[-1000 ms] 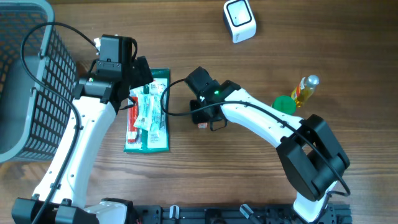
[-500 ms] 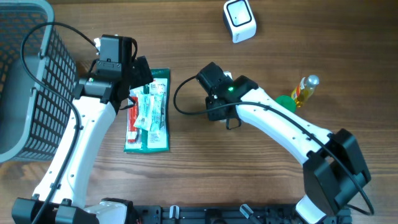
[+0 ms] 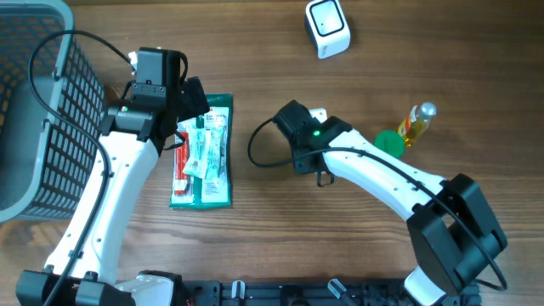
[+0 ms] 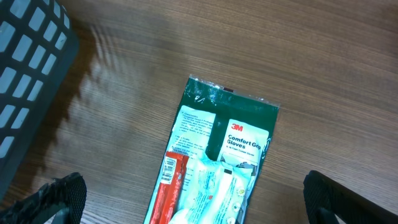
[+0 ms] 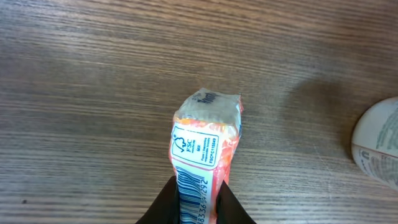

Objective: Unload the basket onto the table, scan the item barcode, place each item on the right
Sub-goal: 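Reach the right gripper to the orange Kleenex pack and grasp it, then lift the Kleenex pack with the right gripper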

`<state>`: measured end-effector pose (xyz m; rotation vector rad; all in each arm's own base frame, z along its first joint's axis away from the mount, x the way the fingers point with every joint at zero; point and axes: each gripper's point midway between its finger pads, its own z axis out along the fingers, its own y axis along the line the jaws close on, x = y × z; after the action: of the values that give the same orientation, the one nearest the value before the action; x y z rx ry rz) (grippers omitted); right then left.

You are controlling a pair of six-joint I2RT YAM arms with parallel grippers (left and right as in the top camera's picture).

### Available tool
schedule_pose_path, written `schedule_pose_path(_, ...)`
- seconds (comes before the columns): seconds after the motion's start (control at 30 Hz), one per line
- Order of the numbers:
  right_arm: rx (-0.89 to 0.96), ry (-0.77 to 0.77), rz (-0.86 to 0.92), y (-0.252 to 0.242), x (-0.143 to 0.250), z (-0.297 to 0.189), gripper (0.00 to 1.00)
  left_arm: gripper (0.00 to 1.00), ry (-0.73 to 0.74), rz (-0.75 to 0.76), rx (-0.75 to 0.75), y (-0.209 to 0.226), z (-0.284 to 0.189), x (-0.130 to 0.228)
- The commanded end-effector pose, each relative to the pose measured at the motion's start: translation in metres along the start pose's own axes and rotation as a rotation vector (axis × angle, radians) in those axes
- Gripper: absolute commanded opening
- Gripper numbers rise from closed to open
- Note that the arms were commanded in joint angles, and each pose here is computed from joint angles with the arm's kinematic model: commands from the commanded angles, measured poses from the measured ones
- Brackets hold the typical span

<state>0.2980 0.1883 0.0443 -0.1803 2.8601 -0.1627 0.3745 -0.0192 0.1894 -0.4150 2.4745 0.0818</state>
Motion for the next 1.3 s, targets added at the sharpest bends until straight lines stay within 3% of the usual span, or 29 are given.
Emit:
schedule_pose_path(0.0,0.017,-0.024,0.019,-0.004,-0.003,0.000,0.18,1.00,-0.008,-0.003,-0.009,0.002,0.000,-0.003)
schedule_pose_path(0.1,0.000,-0.024,0.020,-0.001,-0.004,0.000,0.20,1.00,-0.008,-0.003,-0.009,0.002,0.000,-0.003)
schedule_pose_path(0.13,-0.004,-0.025,0.021,0.000,-0.004,0.000,0.26,1.00,-0.008,-0.003,-0.009,0.002,0.000,-0.003)
schedule_pose_path(0.17,-0.017,-0.022,0.021,0.002,-0.004,0.000,0.41,1.00,-0.008,-0.003,-0.009,0.002,0.000,-0.003)
schedule_pose_path(0.23,-0.062,-0.009,0.025,0.011,-0.003,-0.001,0.50,1.00,-0.009,-0.003,-0.009,0.002,0.000,-0.003)
schedule_pose_path(0.4,-0.211,0.001,0.029,0.039,-0.006,-0.005,0.49,1.00,-0.008,-0.003,-0.009,0.002,0.000,-0.003)
schedule_pose_path(0.53,-0.222,0.003,0.029,0.041,-0.006,-0.005,0.48,1.00,-0.009,-0.003,-0.009,0.002,0.000,-0.003)
schedule_pose_path(0.67,-0.237,0.015,0.098,0.024,-0.016,-0.001,0.38,1.00,-0.008,-0.003,-0.009,0.002,0.000,-0.003)
schedule_pose_path(0.73,-0.341,0.074,0.153,0.013,-0.021,0.001,0.31,1.00,-0.009,-0.003,-0.009,0.002,0.000,-0.003)
schedule_pose_path(0.9,-0.393,0.118,0.195,0.007,-0.020,0.002,0.26,1.00,-0.008,-0.003,-0.009,0.003,0.000,-0.003)
schedule_pose_path(1.1,-0.388,0.135,0.205,0.006,-0.008,0.012,0.27,1.00,-0.009,-0.003,-0.009,0.002,0.000,-0.003)
schedule_pose_path(1.27,-0.489,0.113,0.196,0.021,-0.003,0.023,0.26,1.00,-0.009,-0.003,-0.009,0.002,0.000,-0.003)
